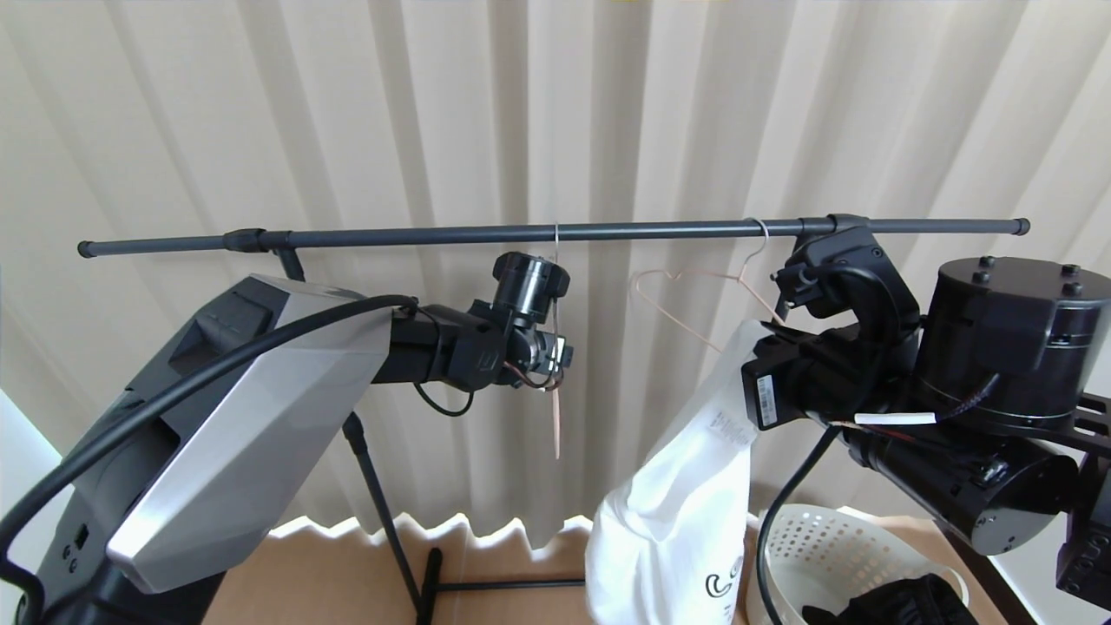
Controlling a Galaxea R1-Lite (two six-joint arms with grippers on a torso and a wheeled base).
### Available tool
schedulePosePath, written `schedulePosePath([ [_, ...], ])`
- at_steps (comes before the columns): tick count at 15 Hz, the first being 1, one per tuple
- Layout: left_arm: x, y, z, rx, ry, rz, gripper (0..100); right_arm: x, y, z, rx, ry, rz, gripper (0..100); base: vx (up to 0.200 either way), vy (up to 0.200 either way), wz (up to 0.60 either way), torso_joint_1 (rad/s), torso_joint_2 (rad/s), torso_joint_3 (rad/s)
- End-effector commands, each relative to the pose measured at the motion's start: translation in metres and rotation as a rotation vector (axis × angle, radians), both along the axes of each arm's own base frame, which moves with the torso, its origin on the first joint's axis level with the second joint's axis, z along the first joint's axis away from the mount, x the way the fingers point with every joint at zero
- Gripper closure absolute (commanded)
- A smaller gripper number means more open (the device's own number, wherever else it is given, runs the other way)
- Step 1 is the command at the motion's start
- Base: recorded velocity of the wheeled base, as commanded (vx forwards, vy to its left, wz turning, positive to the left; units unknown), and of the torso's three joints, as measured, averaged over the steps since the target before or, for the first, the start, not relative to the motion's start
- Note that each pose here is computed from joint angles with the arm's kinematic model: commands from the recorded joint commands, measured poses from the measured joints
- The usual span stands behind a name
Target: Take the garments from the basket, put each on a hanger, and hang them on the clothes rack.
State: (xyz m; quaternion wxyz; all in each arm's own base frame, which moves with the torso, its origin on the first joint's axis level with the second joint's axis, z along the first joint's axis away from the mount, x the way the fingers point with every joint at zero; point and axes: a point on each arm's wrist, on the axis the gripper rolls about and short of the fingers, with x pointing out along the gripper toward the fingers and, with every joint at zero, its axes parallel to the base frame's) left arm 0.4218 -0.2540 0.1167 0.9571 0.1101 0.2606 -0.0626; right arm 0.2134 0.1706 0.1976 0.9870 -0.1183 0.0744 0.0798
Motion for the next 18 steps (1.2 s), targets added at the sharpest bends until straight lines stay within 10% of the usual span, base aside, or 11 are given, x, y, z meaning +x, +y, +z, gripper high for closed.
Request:
schedulePosePath([
  [1,0.000,0.000,-0.002,0.000,0.005,0.002,0,0.000,0.000,-0.001,-0.001,0.001,0.001,100,0.000,0.000,0.00,0.000,0.00,0.000],
  [2,0.000,0.000,-0.002,0.002,0.007,0.002,0,0.000,0.001,-0.001,-0.002,0.002,0.001,100,0.000,0.000,0.00,0.000,0.00,0.000],
  [3,0.000,0.000,-0.002,0.003,0.009,0.002,100,0.000,0.001,-0.001,-0.002,0.002,0.001,100,0.000,0.000,0.00,0.000,0.00,0.000],
  [18,-0.010,0.004,0.015,-0.017,-0.010,0.000,100,0.000,0.000,-0.001,-0.003,0.003,0.001,100,0.000,0.000,0.00,0.000,0.00,0.000],
])
